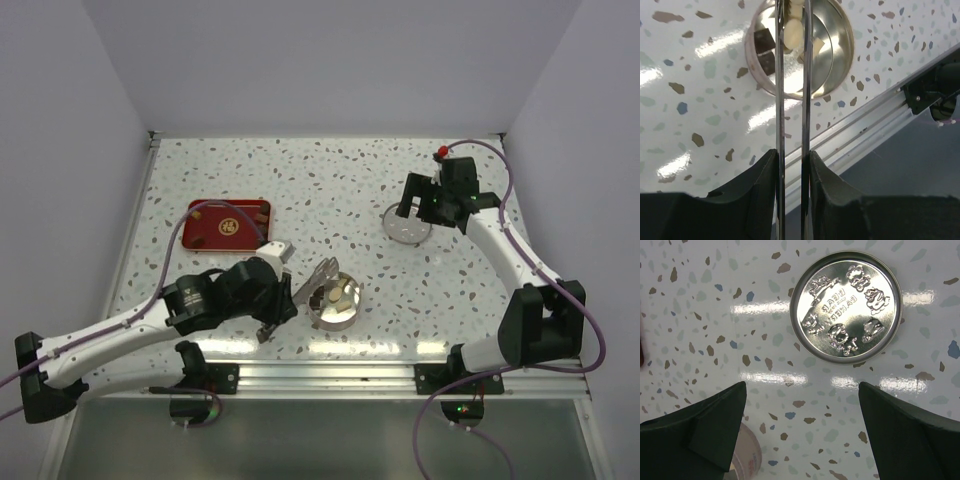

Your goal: Pack the chocolate

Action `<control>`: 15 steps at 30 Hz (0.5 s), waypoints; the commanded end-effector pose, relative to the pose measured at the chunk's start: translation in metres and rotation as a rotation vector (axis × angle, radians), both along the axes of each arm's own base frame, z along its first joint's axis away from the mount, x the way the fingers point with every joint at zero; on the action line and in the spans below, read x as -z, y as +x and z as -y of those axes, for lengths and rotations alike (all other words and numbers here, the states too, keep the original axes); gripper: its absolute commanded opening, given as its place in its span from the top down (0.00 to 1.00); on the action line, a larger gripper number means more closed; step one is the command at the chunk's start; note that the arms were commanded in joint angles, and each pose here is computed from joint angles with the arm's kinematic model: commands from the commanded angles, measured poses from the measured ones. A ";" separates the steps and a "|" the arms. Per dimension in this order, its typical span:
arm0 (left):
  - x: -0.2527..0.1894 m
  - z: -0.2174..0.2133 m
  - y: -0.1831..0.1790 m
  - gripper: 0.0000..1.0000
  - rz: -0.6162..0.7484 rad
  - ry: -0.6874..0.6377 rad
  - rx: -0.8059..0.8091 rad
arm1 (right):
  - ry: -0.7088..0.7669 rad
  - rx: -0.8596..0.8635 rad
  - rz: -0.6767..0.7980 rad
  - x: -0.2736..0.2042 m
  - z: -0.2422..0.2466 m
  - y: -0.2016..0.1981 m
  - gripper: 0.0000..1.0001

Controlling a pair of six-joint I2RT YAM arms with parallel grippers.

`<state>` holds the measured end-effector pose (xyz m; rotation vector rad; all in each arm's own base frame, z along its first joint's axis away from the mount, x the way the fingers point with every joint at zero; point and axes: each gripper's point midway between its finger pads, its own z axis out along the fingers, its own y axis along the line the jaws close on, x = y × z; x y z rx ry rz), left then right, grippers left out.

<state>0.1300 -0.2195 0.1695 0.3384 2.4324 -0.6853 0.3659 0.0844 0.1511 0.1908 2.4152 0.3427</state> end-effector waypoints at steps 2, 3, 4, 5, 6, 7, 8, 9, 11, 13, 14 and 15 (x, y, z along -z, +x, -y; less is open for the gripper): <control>-0.007 0.023 -0.026 0.71 -0.024 -0.003 -0.005 | 0.006 -0.006 0.036 -0.013 -0.001 0.010 0.03; -0.005 0.025 -0.028 0.71 -0.030 0.009 -0.001 | 0.005 -0.006 0.039 -0.014 -0.002 0.010 0.03; -0.004 0.027 -0.029 0.71 -0.034 0.009 0.000 | 0.004 -0.004 0.036 -0.013 -0.001 0.010 0.03; -0.002 0.027 -0.031 0.71 -0.036 0.016 0.006 | 0.005 -0.005 0.035 -0.012 -0.001 0.010 0.03; -0.002 0.027 -0.030 0.71 -0.035 0.020 0.004 | 0.005 -0.005 0.034 -0.012 -0.001 0.010 0.03; 0.001 0.027 -0.030 0.71 -0.036 0.026 0.001 | 0.004 -0.005 0.031 -0.011 -0.001 0.010 0.03; -0.001 0.027 -0.030 0.71 -0.033 0.024 0.001 | 0.005 -0.006 0.030 -0.010 -0.001 0.010 0.03; 0.000 0.026 -0.029 0.70 -0.033 0.030 -0.001 | 0.006 -0.007 0.028 -0.009 -0.002 0.009 0.03; -0.002 0.025 -0.028 0.66 -0.028 0.036 -0.003 | 0.006 -0.007 0.027 -0.008 -0.002 0.009 0.03; -0.003 0.025 -0.027 0.63 -0.022 0.042 -0.002 | 0.008 -0.008 0.025 -0.007 -0.002 0.008 0.03; -0.002 0.025 -0.027 0.62 -0.024 0.049 -0.001 | 0.009 -0.006 0.024 -0.007 -0.002 0.008 0.03; -0.002 0.025 -0.028 0.61 -0.023 0.051 0.003 | 0.010 -0.007 0.023 -0.007 -0.002 0.008 0.03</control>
